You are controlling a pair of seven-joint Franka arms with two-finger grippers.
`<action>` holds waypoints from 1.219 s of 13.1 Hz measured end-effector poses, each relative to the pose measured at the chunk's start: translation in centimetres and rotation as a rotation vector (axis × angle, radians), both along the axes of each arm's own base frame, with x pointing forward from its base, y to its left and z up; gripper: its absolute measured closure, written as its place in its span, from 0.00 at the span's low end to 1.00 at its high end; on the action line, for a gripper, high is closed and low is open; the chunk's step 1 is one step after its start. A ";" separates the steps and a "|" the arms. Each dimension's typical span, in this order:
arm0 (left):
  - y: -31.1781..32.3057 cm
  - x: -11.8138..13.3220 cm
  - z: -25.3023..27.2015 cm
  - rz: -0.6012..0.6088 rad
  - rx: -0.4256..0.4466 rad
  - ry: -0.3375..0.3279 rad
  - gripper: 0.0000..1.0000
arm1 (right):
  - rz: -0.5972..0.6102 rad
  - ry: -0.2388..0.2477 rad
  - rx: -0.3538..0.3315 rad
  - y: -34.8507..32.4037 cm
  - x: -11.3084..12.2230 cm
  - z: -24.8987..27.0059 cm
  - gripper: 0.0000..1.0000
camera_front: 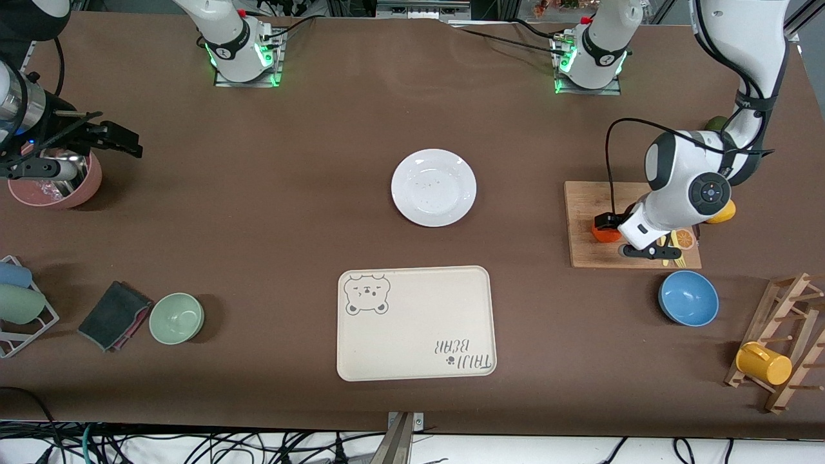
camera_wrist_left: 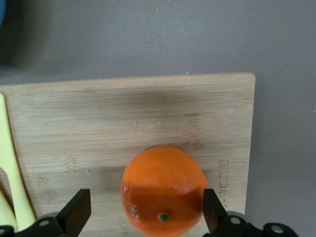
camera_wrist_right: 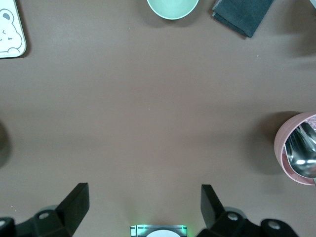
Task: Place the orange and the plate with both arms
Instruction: 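Lower the left gripper and grasp the orange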
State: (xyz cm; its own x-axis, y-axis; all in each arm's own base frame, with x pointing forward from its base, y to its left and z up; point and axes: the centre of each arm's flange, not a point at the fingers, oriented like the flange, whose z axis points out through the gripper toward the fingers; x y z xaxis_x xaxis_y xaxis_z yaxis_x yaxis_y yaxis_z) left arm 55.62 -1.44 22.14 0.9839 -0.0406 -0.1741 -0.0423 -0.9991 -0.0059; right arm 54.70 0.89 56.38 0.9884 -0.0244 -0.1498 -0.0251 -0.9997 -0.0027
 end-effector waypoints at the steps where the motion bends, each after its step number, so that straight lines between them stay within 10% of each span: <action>1: -0.2 0.0 -0.1 -0.004 -0.001 0.001 0.00 | 0.000 0.000 0.000 0.0 0.0 0.0 0.00; 11: -0.5 -0.1 -1.3 0.000 -0.001 0.008 0.00 | 0.000 0.000 0.000 0.0 0.0 0.0 0.00; 16: -0.5 -0.1 -1.1 -0.001 -0.001 0.006 0.24 | 0.000 0.000 0.000 0.0 0.0 0.0 0.00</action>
State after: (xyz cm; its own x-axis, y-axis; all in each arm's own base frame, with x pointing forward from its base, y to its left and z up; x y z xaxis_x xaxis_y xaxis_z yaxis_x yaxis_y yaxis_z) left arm 55.56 -1.93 21.00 0.9829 -0.0419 -0.1796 -0.0433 -0.9991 -0.0041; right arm 54.70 0.89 56.38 0.9884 -0.0243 -0.1499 -0.0250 -0.9997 -0.0027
